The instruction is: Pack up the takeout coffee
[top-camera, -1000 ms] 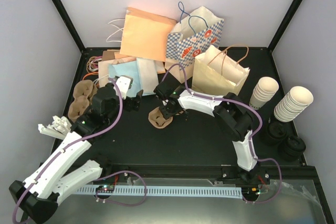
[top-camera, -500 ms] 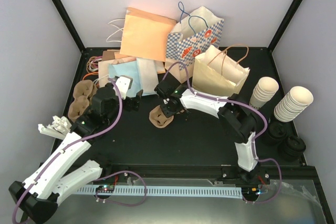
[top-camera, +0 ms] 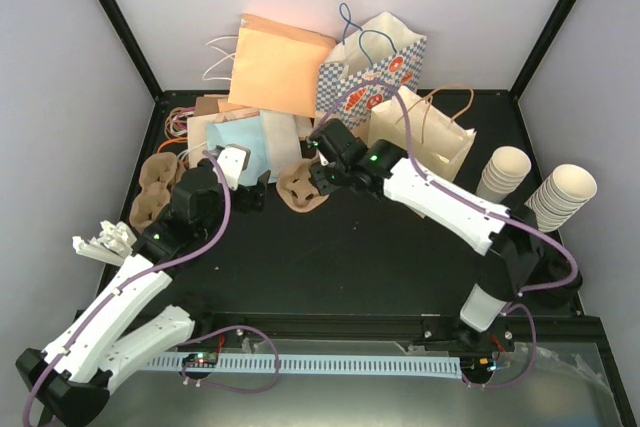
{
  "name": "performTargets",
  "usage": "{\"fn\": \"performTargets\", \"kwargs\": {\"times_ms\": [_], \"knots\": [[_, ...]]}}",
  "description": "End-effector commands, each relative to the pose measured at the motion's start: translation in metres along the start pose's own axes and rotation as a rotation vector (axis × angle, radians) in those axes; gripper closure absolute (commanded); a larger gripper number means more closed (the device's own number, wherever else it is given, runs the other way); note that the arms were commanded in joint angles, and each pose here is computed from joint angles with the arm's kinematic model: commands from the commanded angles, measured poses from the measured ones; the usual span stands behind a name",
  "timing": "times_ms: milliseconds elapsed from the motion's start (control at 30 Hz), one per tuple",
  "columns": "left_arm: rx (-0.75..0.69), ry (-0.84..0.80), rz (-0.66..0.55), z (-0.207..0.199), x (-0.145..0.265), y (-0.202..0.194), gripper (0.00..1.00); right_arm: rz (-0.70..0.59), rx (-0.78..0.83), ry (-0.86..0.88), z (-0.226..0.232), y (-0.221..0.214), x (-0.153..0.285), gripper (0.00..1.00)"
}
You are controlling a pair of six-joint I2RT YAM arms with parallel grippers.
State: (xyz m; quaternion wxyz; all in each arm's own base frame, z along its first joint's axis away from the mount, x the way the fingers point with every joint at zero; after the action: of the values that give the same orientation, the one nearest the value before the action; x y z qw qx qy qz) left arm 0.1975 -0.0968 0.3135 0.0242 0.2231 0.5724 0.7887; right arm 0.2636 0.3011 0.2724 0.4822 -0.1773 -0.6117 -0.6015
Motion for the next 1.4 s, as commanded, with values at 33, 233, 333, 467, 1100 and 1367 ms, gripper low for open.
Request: {"fn": "performTargets", "kwargs": {"times_ms": [33,233,333,467,1100,1367], "knots": [[0.021,0.043,-0.024,0.006,0.004,0.004,0.01,-0.165,-0.021,0.015,-0.003,0.026,0.076,0.58],[0.066,-0.013,-0.031,0.002,0.001,0.012,0.01,-0.398,-0.100,0.066,-0.023,0.051,0.167,0.57],[0.090,-0.070,-0.041,-0.001,-0.003,0.022,0.01,-0.500,-0.169,0.095,-0.039,0.058,0.204,0.57],[0.138,-0.160,-0.056,-0.009,-0.017,0.038,0.01,-0.569,-0.282,0.153,-0.068,0.063,0.234,0.57],[0.224,-0.657,-0.081,-0.085,-0.113,0.148,0.07,-0.838,-0.666,0.242,-0.136,0.016,0.282,0.57],[0.218,-0.789,-0.103,-0.145,-0.130,0.174,0.10,-0.964,-0.765,0.162,-0.150,-0.005,0.290,0.57]]}}
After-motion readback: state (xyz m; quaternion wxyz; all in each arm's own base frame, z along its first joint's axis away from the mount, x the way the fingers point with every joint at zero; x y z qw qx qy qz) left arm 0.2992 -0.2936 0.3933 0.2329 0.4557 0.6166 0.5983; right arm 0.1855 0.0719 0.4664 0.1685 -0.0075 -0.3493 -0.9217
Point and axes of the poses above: each gripper's point midway between its finger pads, its own x axis back along the fingers, its own z axis along the line the jaws close on, y = z × x, the point moved 9 cm from there along x, back along the fingers, and after that the axes turned 12 degrees about -x, right-handed, at the moved point
